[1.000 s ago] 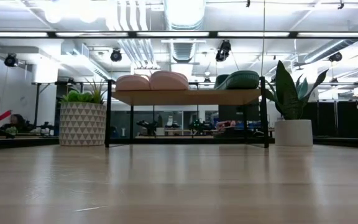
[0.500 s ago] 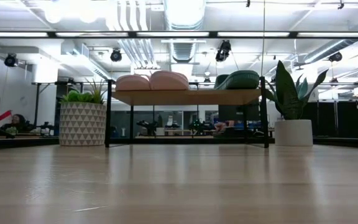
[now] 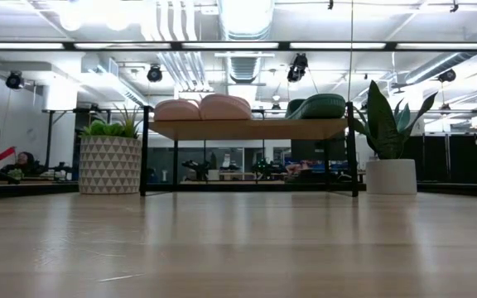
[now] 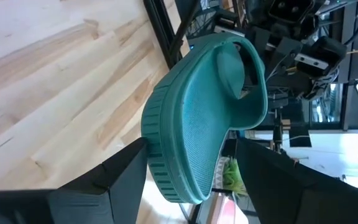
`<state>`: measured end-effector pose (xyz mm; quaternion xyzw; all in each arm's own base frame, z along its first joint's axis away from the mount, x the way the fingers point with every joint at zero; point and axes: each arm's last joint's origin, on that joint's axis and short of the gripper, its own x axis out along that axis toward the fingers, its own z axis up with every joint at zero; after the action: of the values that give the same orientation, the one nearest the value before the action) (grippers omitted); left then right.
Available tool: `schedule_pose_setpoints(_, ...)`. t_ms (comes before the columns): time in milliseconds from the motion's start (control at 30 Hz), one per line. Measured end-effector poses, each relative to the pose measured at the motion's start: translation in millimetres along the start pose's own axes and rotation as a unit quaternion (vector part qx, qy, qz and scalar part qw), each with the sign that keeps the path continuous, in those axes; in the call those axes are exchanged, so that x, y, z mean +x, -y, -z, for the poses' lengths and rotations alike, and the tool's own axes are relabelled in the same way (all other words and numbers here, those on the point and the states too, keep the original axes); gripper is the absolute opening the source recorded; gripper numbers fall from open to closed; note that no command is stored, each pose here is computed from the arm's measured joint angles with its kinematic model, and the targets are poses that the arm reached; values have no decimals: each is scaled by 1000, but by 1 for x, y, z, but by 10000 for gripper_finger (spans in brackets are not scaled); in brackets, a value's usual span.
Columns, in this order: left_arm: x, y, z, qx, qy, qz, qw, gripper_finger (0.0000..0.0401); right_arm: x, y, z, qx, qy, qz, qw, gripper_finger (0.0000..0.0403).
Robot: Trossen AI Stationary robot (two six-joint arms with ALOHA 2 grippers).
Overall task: Pick and place slides into the shelf
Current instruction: Put the green slipper on the shelf
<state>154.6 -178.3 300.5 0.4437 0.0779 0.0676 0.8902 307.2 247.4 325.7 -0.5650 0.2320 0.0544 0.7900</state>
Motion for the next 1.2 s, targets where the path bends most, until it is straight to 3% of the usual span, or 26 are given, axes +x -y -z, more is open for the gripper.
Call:
schedule_pose_setpoints(600,0,-1,0,5,3,1,1000,0,-19,-8,-4,-23,8,-14,1000,235)
schedule_pose_setpoints(900,0,-2,-2,2,18,13,1000,0,-7,4,-1,5,10,6,1000,235)
schedule_pose_setpoints(1200,1,-2,-1,2,18,14,1000,0,4,11,-1,8,59,-20,998,234)
